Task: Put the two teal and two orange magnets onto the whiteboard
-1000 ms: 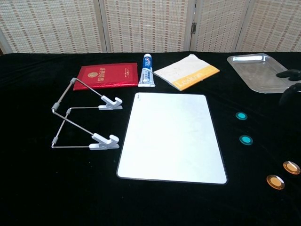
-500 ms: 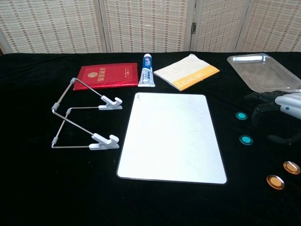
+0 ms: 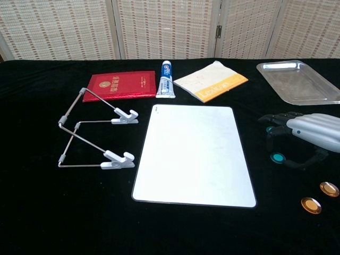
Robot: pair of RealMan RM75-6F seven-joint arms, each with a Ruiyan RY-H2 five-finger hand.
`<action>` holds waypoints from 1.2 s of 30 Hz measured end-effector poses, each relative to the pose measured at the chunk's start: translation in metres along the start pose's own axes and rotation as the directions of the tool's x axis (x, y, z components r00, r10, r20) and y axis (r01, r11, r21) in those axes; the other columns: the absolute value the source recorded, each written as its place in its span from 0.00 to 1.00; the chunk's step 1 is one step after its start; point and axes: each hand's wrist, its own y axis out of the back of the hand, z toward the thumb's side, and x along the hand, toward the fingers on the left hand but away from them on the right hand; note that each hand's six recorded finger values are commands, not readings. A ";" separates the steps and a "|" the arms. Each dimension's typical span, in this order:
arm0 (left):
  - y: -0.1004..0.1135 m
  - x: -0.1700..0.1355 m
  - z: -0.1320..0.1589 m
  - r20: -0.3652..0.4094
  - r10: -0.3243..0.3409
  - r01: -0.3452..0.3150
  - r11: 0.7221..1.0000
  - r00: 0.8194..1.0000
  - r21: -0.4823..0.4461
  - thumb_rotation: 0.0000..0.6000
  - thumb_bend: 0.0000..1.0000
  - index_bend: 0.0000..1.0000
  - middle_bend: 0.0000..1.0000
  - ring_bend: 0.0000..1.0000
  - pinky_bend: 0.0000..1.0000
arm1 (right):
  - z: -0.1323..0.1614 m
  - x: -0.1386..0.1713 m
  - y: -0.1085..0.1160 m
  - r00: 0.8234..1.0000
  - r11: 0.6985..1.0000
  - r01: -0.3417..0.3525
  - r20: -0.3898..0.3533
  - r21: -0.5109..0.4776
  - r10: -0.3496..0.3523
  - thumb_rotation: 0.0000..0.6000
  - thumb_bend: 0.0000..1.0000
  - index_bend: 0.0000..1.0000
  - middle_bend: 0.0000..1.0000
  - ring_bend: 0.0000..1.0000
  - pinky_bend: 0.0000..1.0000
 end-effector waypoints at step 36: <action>0.001 -0.002 -0.003 -0.004 0.000 0.000 1.000 1.000 -0.016 1.00 0.17 0.00 0.00 0.00 0.00 | 0.069 -0.014 0.033 0.980 1.000 -0.001 -0.197 -0.006 0.000 1.00 0.45 0.49 0.12 0.00 0.00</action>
